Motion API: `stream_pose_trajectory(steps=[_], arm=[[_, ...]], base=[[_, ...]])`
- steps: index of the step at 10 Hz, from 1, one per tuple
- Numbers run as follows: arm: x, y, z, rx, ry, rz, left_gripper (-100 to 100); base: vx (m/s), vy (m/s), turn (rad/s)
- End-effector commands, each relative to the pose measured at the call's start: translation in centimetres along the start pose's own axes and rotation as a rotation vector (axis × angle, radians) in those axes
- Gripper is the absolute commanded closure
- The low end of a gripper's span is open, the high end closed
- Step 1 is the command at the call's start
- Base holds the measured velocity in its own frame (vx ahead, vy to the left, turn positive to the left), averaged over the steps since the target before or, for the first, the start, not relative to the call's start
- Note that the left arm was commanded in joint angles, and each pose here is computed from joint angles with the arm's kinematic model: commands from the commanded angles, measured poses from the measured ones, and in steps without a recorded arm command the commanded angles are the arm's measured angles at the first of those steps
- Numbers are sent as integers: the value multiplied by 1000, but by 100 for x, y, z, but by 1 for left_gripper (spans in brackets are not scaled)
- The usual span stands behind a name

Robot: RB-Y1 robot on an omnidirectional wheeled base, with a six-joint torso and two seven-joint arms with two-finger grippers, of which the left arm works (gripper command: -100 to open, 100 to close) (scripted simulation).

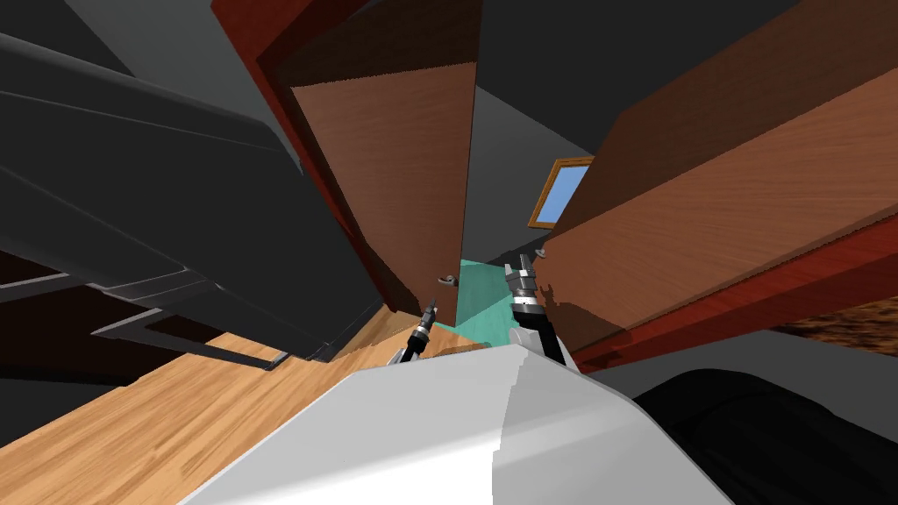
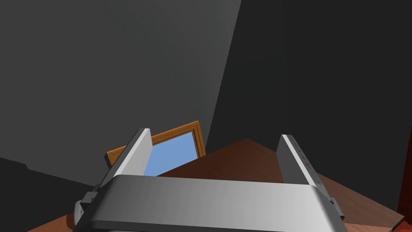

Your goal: Push the door open

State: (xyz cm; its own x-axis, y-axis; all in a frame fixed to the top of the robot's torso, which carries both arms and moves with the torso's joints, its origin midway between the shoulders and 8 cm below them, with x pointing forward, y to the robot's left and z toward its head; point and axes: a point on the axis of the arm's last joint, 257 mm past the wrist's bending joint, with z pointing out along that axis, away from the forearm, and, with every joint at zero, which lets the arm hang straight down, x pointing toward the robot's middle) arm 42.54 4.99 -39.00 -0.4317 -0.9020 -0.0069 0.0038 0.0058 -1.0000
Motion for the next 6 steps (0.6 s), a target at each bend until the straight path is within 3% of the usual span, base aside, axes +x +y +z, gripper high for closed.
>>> stream_pose_trajectory(steps=[1, 6], arm=[[-27, 8, -7, -1, -4, 4, -100], [-76, 24, -2, -3, -19, 2, -100]], base=[[171, -88, -18], [208, -94, -32]])
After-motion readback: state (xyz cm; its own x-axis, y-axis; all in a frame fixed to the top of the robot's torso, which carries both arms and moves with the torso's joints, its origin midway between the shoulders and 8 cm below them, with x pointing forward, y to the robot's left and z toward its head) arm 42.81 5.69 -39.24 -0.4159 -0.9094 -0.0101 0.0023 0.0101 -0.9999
